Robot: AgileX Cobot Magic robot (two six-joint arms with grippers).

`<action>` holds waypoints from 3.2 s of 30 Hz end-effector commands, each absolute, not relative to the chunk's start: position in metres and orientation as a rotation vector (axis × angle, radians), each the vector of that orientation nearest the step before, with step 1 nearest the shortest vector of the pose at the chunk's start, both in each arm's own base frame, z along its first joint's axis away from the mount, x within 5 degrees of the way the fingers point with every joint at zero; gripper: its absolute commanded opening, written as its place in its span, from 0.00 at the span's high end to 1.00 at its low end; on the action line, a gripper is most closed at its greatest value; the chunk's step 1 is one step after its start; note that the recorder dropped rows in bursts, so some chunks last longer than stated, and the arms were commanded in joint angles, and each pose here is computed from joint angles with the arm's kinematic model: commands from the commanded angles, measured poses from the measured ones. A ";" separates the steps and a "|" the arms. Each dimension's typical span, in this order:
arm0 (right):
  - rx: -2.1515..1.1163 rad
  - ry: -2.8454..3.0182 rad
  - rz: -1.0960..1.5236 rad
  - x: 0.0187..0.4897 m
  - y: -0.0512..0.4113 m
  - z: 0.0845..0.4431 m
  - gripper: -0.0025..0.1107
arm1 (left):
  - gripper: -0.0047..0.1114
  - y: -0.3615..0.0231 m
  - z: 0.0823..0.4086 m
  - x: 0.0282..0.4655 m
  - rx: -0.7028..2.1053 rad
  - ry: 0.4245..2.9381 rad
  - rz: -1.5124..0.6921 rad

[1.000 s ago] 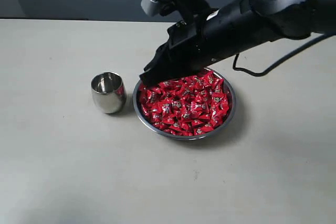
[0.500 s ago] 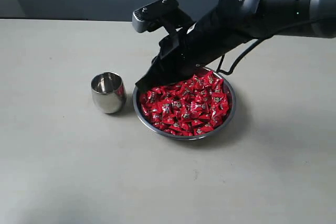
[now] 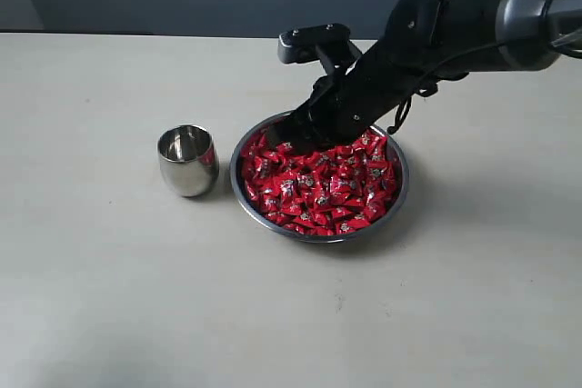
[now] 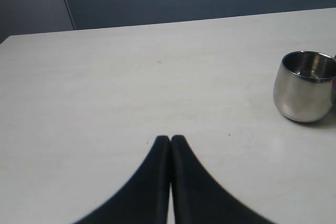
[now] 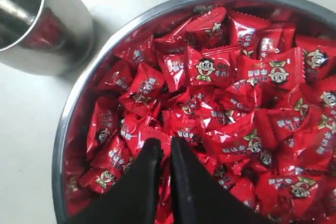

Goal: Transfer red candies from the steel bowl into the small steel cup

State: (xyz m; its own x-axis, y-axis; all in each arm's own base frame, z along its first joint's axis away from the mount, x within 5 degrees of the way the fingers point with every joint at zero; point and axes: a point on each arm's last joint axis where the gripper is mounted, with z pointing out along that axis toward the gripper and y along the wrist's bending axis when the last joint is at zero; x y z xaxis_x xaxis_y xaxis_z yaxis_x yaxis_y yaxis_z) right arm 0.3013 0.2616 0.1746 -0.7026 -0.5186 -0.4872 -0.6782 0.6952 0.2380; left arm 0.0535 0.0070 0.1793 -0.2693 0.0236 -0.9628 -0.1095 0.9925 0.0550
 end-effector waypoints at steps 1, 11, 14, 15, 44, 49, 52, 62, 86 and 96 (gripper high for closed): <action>-0.915 2.551 0.581 0.307 0.260 0.169 0.76 | 0.96 0.007 0.183 0.053 -0.055 1.821 0.124; -0.941 2.536 0.519 0.313 0.260 0.155 0.67 | 0.96 0.007 0.183 0.053 -0.055 1.821 0.124; -0.943 2.543 0.518 0.313 0.260 0.152 0.67 | 0.96 0.007 0.183 0.053 -0.055 1.821 0.124; -0.952 2.543 0.507 0.313 0.260 0.151 0.67 | 0.96 0.007 0.183 0.053 -0.055 1.821 0.124; -0.943 2.610 0.463 0.317 0.260 0.119 0.72 | 0.96 0.007 0.183 0.053 -0.055 1.821 0.124; -0.936 2.565 0.473 0.316 0.259 0.137 0.97 | 0.96 0.007 0.183 0.053 -0.055 1.821 0.124; -0.945 2.540 0.491 0.313 0.258 0.155 0.98 | 0.96 0.007 0.183 0.053 -0.055 1.821 0.124; -0.989 2.448 0.554 0.294 0.260 0.209 0.98 | 0.96 0.007 0.183 0.053 -0.055 1.821 0.124; -1.208 2.250 0.659 0.302 0.386 0.184 0.97 | 0.96 0.007 0.183 0.053 -0.055 1.821 0.124; -1.259 2.228 0.626 0.305 0.389 0.189 0.62 | 0.96 0.007 0.183 0.053 -0.055 1.821 0.124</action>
